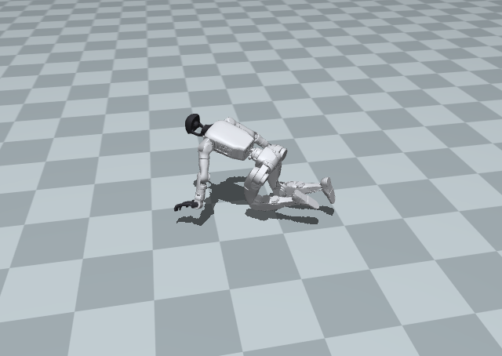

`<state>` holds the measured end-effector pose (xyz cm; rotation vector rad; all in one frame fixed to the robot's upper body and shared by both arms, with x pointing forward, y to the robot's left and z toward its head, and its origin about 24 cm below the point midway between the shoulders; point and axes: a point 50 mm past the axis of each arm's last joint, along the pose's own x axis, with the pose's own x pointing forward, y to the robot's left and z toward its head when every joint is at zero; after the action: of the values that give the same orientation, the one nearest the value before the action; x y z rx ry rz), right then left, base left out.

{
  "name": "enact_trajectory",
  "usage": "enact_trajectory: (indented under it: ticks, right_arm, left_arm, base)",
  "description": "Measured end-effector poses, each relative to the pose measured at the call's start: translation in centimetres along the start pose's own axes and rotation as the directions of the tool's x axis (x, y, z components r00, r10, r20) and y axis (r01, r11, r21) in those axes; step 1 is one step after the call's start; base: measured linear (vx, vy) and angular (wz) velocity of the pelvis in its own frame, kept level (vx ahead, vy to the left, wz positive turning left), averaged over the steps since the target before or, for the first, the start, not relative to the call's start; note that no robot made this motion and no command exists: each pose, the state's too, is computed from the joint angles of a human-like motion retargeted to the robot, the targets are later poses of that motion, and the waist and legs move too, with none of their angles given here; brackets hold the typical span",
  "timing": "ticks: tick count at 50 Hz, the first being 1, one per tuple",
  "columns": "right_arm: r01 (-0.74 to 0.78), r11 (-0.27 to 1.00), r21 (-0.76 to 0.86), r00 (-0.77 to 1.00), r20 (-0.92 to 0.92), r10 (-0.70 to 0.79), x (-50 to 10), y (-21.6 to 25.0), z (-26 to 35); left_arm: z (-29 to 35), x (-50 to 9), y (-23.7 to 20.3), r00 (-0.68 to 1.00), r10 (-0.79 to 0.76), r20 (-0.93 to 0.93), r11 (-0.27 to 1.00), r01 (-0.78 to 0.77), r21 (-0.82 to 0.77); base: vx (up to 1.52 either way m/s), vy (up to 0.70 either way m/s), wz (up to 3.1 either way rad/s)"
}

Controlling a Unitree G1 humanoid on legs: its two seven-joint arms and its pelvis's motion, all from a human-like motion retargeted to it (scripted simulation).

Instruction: Stand up

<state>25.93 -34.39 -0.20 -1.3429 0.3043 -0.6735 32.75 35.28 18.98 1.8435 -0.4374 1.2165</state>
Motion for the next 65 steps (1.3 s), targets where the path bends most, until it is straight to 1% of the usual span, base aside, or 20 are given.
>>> enact_trajectory:
  ticks: [2,5,7,10,13,17,20,22,25,28,32,35,40,42,46,50,52,56,60,65]
  right_arm:
    - [0.018,1.0,0.022,1.0,-0.018,-0.018,-0.1,-0.2,-0.7]
    - [0.025,0.996,0.082,0.998,-0.055,-0.02,-0.3,-0.4,-1.6]
    - [0.025,0.99,0.141,0.997,-0.081,-0.013,-0.7,-0.4,-2.2]
    - [0.079,0.973,0.216,0.992,-0.116,-0.054,-0.6,-1.0,-2.8]
    - [0.107,0.956,0.273,0.988,-0.14,-0.071,-0.5,-1.3,-2.7]
    - [0.097,0.951,0.293,0.989,-0.138,-0.059,-0.9,-1.0,-2.8]
    - [0.073,0.964,0.257,0.989,-0.143,-0.037,-1.9,-0.5,-3.9]
    - [0.047,0.973,0.225,0.989,-0.144,-0.015,-2.9,0.0,-4.8]
    - [0.059,0.975,0.214,0.99,-0.138,-0.029,-3.3,-0.3,-5.5]
    - [0.107,0.965,0.241,0.988,-0.13,-0.077,-1.7,-1.4,-4.7]
    - [0.113,0.958,0.264,0.992,-0.081,-0.095,0.3,-2.3,-2.6]
    - [0.137,0.956,0.261,0.99,-0.014,-0.138,2.0,-3.8,-1.1]
    - [0.196,0.923,0.33,0.967,0.093,-0.238,4.0,-6.0,2.2]
    - [0.193,0.916,0.353,0.961,0.118,-0.248,3.9,-6.1,2.8]
    - [0.157,0.925,0.347,0.971,0.115,-0.208,2.4,-4.3,2.4]
    - [0.055,0.943,0.327,0.995,0.059,-0.079,0.0,-1.3,0.9]
    - [-0.001,0.947,0.321,0.999,0.039,-0.013,-1.0,-0.2,0.2]
    - [-0.109,0.954,0.28,0.994,0.02,0.108,-2.9,1.8,-0.7]
    - [-0.201,0.948,0.245,0.979,0.035,0.199,-4.5,3.4,-0.2]
    - [-0.259,0.939,0.226,0.966,0.064,0.251,-5.4,4.2,0.0]
  left_arm:
    - [-1.7,-0.6,-0.7,0.993,-0.102,-0.051,0.994,0.104,0.025]
    - [-2.9,-0.6,-1.0,0.985,-0.163,-0.062,0.982,0.168,0.088]
    - [-3.5,-0.9,-1.3,0.974,-0.225,-0.031,0.962,0.227,0.149]
    - [-4.6,-1.4,-2.1,0.925,-0.381,0.014,0.893,0.364,0.265]
    - [-4.7,-1.7,-2.7,0.86,-0.509,0.022,0.815,0.474,0.334]
    - [-3.4,-4.4,-3.9,0.769,-0.639,0.006,0.739,0.612,0.283]
    - [-1.6,-7.8,-4.7,0.684,-0.727,0.055,0.673,0.695,0.253]
    - [-0.2,-11.3,-5.1,0.597,-0.793,0.12,0.605,0.75,0.267]
    - [1.6,-14.2,-5.0,0.542,-0.811,0.219,0.585,0.753,0.302]
    - [3.4,-13.6,-4.7,0.561,-0.778,0.283,0.629,0.7,0.338]
    - [4.9,-13.0,-4.4,0.577,-0.737,0.352,0.676,0.633,0.377]
    - [5.1,-12.9,-4.3,0.589,-0.73,0.346,0.683,0.633,0.364]
    - [5.2,-12.1,-4.4,0.586,-0.751,0.303,0.659,0.686,0.308]
    - [5.3,-11.6,-4.4,0.586,-0.754,0.298,0.656,0.696,0.291]
    - [6.0,-11.9,-4.4,0.56,-0.766,0.315,0.637,0.726,0.258]
    - [7.4,-14.0,-4.2,0.514,-0.783,0.35,0.598,0.777,0.198]
    - [7.8,-15.2,-4.1,0.475,-0.799,0.369,0.565,0.803,0.189]
    - [7.1,-19.3,-4.0,0.363,-0.856,0.368,0.456,0.865,0.208]
    - [4.4,-24.2,-3.6,0.234,-0.927,0.294,0.298,0.934,0.198]
    - [0.5,-30.0,-2.2,0.052,-0.982,0.183,0.088,0.976,0.197]
  base:
    - [-0.28,0.15,-2.43]
    - [-0.07,-0.03,-0.93]
    - [0.11,-0.1,2.43]
    - [0.14,-0.15,3.71]
    - [0.16,-0.22,3.28]
    - [0.19,-0.29,2.59]
    - [0.24,-0.54,1.83]
    - [0.34,-0.43,1.53]
    - [0.43,-0.44,0.98]
    - [0.22,-0.34,0.29]
    - [0.28,-0.37,0.14]
    - [0.31,-0.07,-0.14]
    - [0.35,0.01,-0.27]
    - [0.27,-0.06,0.13]
    - [0.33,0.07,-0.33]
    - [0.36,0.24,0.06]
    - [0.28,0.02,0.8]
    - [0.36,-0.39,0.87]
    - [0.25,-0.21,0.4]
    - [0.32,-0.05,-0.26]
